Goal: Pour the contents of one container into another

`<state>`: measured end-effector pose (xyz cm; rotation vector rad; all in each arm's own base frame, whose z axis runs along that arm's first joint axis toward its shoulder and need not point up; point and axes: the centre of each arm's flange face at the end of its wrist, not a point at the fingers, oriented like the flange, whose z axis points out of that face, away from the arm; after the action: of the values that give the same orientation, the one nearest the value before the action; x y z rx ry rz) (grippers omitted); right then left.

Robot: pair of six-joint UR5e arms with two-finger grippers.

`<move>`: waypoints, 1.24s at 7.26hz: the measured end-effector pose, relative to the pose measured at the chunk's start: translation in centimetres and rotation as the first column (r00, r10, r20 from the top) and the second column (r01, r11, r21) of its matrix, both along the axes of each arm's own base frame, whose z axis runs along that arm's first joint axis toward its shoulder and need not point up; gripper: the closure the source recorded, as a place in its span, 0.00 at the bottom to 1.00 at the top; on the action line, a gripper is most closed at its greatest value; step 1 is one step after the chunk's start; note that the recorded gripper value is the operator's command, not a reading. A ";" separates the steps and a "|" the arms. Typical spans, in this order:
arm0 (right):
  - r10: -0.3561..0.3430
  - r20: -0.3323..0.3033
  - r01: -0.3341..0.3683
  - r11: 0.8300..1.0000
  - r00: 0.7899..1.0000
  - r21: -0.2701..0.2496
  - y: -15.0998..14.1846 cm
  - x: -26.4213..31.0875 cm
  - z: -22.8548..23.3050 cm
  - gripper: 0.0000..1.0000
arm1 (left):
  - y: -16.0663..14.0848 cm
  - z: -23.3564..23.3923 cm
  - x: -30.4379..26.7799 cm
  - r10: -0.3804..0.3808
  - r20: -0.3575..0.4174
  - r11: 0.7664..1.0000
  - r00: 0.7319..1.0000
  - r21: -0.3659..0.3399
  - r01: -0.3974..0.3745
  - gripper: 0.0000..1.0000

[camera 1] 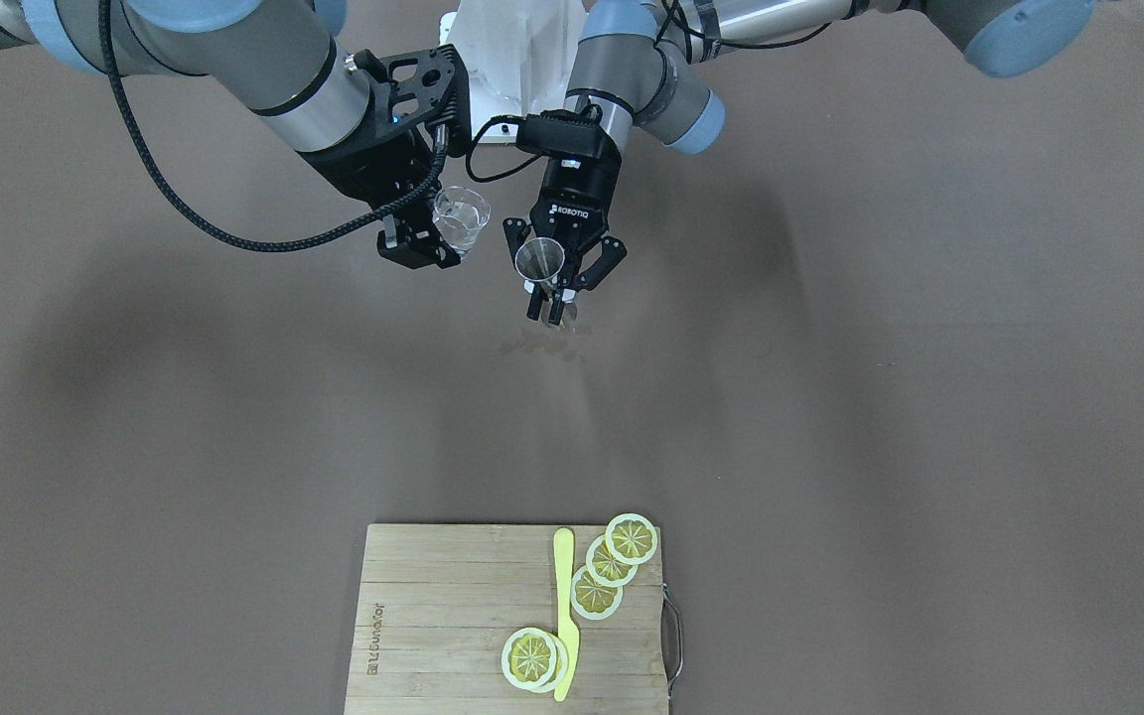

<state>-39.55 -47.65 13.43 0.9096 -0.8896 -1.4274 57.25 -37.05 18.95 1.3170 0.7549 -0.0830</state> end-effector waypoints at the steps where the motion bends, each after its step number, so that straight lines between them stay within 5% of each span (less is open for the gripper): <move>1: -0.010 -0.002 0.010 1.000 1.000 0.002 0.3 -0.4 0.1 1.00 | 0.1 0.1 0.1 0.001 0.001 1.000 1.000 -0.001 -0.001 1.00; 9: -0.026 -0.003 0.026 1.000 1.000 -0.002 1.1 -0.9 -1.3 1.00 | 1.5 -0.3 0.1 0.019 -0.020 1.000 1.000 0.003 -0.019 1.00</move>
<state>-40.41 -46.57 12.08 0.8970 -0.9032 -1.4499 57.33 -35.58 18.60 1.3130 0.7850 -0.0800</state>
